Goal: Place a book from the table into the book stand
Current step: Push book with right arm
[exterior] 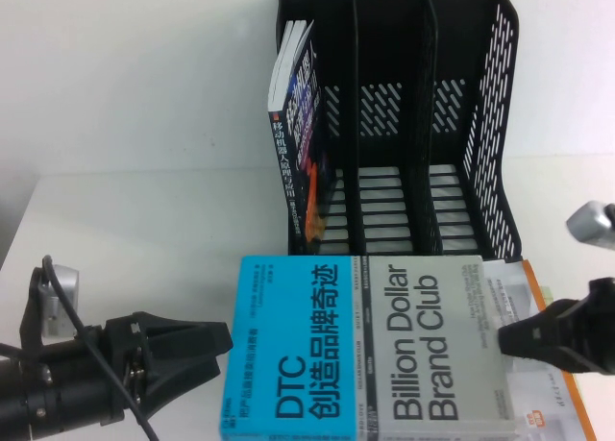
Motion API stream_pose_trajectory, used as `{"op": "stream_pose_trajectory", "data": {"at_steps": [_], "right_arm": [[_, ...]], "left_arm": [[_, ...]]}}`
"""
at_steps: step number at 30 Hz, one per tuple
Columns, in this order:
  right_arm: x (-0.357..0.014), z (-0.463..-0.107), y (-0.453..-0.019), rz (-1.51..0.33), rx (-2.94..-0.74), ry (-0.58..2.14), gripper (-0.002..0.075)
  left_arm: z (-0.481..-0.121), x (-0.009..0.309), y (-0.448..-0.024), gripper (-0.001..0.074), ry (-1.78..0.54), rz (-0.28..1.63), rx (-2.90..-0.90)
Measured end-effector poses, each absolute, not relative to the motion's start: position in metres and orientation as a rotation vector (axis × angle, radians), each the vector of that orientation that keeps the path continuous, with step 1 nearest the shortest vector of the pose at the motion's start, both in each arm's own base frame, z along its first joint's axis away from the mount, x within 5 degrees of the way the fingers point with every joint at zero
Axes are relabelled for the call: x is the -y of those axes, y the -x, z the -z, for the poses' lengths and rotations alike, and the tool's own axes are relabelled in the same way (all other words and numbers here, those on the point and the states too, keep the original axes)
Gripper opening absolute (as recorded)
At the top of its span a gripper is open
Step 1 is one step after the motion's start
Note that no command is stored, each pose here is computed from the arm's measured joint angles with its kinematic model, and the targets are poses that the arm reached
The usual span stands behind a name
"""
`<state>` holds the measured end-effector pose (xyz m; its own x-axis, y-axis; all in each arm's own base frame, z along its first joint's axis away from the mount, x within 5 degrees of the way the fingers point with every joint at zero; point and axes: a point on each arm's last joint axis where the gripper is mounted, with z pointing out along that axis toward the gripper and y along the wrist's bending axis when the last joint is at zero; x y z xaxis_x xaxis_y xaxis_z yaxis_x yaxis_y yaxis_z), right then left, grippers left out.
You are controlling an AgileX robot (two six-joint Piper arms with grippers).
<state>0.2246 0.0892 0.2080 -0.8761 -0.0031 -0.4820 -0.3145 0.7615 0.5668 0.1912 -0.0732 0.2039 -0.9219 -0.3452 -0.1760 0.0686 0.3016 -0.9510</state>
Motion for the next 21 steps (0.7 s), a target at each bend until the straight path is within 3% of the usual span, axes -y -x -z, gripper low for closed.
{"op": "stream_pose_trajectory", "data": {"at_steps": [10,21], "right_arm": [[-0.099,-0.194,-0.232,-0.980,-2.503,0.233,-0.0002],[-0.099,-0.194,-0.233,-0.976,-2.493,0.258,-0.0002]], "left_arm": [[-0.203,0.065,-0.194,0.0487,0.278,1.612,-2.220],[-0.201,0.048,-0.206,0.0501,0.278,1.555,-2.320]]}}
